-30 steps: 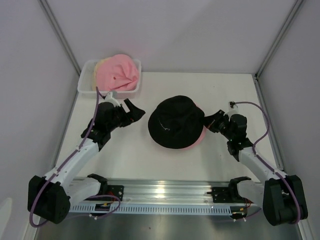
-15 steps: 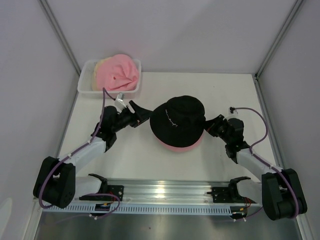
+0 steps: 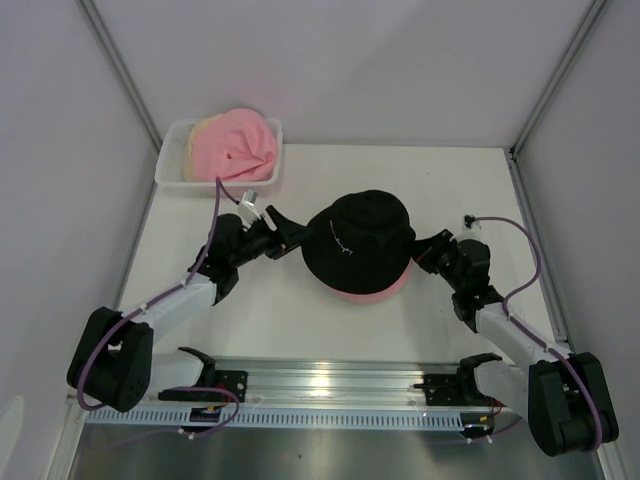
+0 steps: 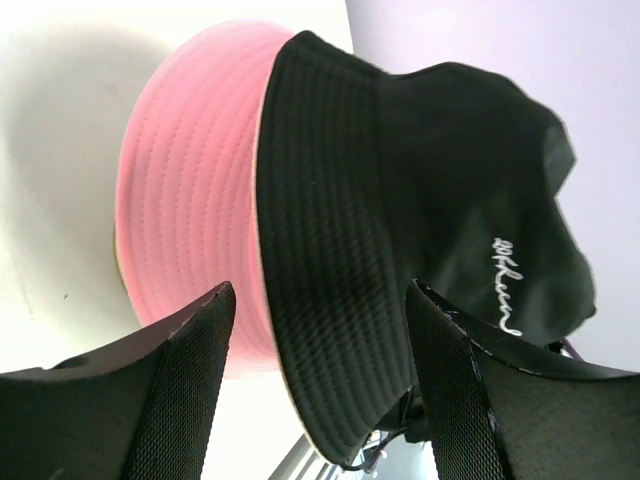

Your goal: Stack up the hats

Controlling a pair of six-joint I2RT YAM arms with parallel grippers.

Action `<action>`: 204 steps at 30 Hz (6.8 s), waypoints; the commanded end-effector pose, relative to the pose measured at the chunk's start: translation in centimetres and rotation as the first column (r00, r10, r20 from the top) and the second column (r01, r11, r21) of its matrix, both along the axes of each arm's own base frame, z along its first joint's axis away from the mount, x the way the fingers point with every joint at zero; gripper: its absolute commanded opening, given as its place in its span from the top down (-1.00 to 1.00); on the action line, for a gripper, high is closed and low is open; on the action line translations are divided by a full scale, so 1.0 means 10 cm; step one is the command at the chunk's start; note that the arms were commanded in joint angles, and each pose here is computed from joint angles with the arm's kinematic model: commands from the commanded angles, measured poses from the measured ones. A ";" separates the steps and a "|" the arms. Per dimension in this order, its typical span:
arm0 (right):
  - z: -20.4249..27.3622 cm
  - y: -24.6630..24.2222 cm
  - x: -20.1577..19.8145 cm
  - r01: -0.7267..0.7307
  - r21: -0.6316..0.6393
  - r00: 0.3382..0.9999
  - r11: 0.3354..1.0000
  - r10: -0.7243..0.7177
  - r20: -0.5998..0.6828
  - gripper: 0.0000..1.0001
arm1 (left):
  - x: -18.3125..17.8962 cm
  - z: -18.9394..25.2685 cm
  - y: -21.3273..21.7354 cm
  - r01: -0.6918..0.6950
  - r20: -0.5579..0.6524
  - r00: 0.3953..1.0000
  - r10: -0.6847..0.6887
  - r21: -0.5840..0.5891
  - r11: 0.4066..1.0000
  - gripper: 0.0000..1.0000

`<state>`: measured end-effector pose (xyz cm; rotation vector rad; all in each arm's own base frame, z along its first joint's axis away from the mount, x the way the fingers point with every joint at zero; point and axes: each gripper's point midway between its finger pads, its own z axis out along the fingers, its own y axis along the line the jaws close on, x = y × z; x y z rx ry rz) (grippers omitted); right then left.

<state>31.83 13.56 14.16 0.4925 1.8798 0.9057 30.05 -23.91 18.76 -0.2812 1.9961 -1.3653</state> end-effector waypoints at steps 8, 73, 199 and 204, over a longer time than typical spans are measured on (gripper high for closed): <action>-0.11 -0.01 0.01 0.017 -0.017 1.000 1.000 -0.018 -0.021 1.00 | 0.06 0.22 -0.18 0.028 0.075 0.997 -0.024 -0.064 0.998 0.14; 0.20 -0.10 0.41 -0.029 -0.267 0.999 0.963 0.020 -0.036 -0.09 | 0.09 -1.12 0.18 0.015 -0.043 0.999 0.020 0.678 0.735 0.60; 1.97 0.15 -0.23 -0.166 -0.021 0.930 0.986 0.163 0.331 -0.89 | -0.30 2.11 -0.85 0.377 0.458 0.716 -0.527 0.381 0.844 0.99; 1.88 0.22 -0.26 -0.202 0.016 0.925 0.979 0.185 0.330 -0.90 | -0.28 2.01 -0.96 0.415 0.438 0.713 -0.548 0.366 0.833 0.99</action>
